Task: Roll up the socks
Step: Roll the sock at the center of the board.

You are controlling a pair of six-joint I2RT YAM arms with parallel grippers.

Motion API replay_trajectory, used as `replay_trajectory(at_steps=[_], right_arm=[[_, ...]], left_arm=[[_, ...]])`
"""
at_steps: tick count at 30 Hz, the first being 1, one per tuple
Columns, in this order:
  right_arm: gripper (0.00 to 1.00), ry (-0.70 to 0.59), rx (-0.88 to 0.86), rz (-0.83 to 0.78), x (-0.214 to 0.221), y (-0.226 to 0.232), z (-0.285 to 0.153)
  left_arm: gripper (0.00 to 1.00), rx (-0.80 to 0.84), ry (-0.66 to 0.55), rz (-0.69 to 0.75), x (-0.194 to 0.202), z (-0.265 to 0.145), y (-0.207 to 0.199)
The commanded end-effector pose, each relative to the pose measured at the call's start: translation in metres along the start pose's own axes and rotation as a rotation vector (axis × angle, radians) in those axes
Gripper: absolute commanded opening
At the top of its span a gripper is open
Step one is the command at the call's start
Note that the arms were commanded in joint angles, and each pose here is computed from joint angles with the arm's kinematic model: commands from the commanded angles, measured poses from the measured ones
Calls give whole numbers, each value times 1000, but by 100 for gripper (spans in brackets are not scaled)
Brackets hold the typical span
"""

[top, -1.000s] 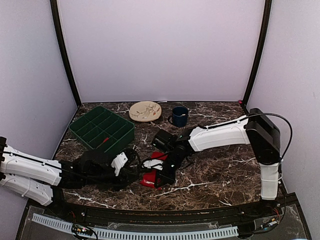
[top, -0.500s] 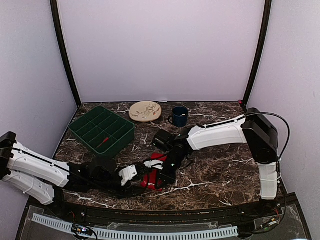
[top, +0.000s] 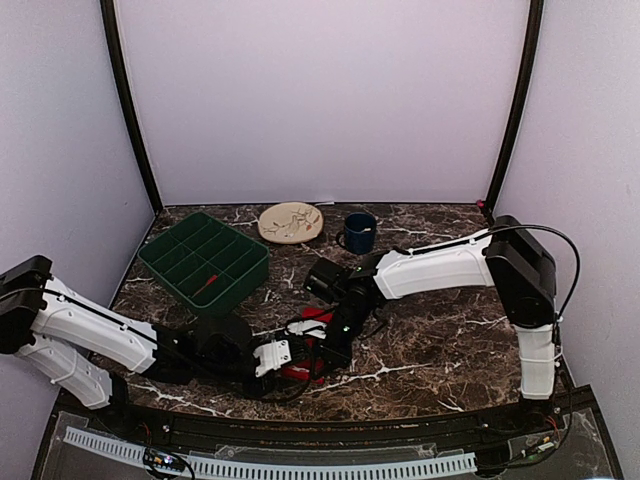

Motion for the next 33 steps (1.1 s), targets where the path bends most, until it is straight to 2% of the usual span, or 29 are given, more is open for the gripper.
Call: replay_trajectory(at_steps=[1, 21, 33], right_arm=[[0, -11, -28, 2, -2, -1, 0], [0, -12, -79, 11, -1, 2, 4], [0, -8, -93, 11, -1, 4, 7]], left_arm=[[45, 14, -11, 58, -7, 4, -4], [43, 5, 18, 106, -4, 17, -2], [44, -23, -4, 117, -11, 17, 1]])
Point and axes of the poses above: each gripper's point midway between its finger pads, its own z axis out along the fingers, its own y axis along the line the jaws close on, x = y × z, the point moved 5 cm from there along -z, back along the fingers, and after that the axes turned 13 degrees about -z, right-handed, at the moved point
